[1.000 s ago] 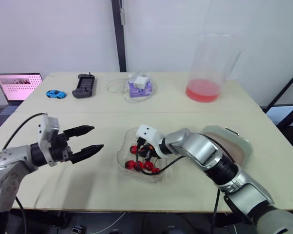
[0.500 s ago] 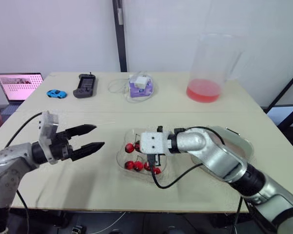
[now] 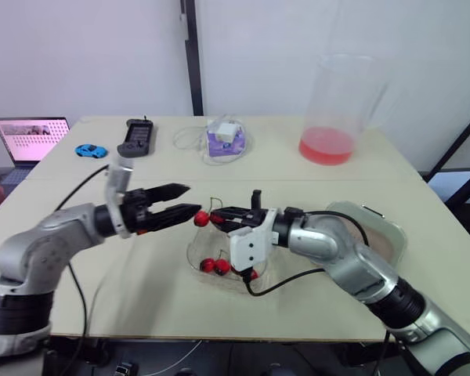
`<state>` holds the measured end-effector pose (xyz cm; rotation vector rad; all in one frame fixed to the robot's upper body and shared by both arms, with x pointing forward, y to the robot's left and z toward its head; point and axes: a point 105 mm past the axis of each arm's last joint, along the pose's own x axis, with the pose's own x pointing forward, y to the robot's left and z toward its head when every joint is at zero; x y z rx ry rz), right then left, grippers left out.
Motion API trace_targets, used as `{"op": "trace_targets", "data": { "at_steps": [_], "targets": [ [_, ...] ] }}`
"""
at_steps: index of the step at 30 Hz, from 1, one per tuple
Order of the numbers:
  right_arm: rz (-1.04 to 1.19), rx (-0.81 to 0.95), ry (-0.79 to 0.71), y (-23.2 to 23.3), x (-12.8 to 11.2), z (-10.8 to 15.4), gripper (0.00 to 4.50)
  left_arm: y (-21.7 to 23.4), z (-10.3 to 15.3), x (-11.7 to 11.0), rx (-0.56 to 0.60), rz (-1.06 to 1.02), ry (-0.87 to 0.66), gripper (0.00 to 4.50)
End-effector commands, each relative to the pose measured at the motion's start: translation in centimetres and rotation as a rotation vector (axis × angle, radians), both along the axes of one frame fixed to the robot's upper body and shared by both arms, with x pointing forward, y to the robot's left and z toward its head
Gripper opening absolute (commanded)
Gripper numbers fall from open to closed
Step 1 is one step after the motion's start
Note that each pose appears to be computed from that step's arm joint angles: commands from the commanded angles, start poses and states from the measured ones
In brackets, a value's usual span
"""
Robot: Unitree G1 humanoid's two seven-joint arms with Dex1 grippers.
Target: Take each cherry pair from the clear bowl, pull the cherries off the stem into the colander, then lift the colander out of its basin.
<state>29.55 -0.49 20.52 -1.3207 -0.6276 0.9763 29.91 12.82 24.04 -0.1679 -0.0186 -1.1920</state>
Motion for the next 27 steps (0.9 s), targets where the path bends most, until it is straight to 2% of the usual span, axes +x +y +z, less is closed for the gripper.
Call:
{"op": "trace_targets", "data": {
  "at_steps": [1, 9, 12, 13, 19, 26, 27],
  "targets": [
    [-0.019, 0.041, -0.060, -0.2, 0.1, 1.5, 0.90, -0.7, 1.3, 0.1, -0.009, 0.014, -0.051, 4.50],
    [-0.003, 0.062, -0.052, 0.2, -0.2, 1.7, 0.90, -1.7, 0.3, 0.8, -0.055, 0.049, -0.024, 4.50],
    [0.003, 0.064, -0.052, 0.3, -0.3, 1.7, 0.86, -1.8, 0.0, 0.9, -0.045, 0.063, -0.020, 3.62],
    [0.007, 0.066, -0.054, 0.3, -0.4, 1.8, 0.86, -1.8, 0.0, 0.9, -0.045, 0.063, -0.019, 3.20],
    [0.014, 0.066, -0.057, 0.3, -0.6, 1.8, 0.86, -2.0, 0.2, 1.0, -0.066, 0.051, -0.025, 0.10],
    [0.006, 0.112, 0.019, -0.4, -0.7, 1.8, 0.86, -2.2, -0.3, 1.0, -0.018, 0.037, -0.029, 0.04],
    [0.001, 0.127, 0.048, -0.5, -0.7, 1.8, 1.15, -2.2, -0.3, 1.1, -0.015, 0.040, -0.035, 0.01]
  ]
}}
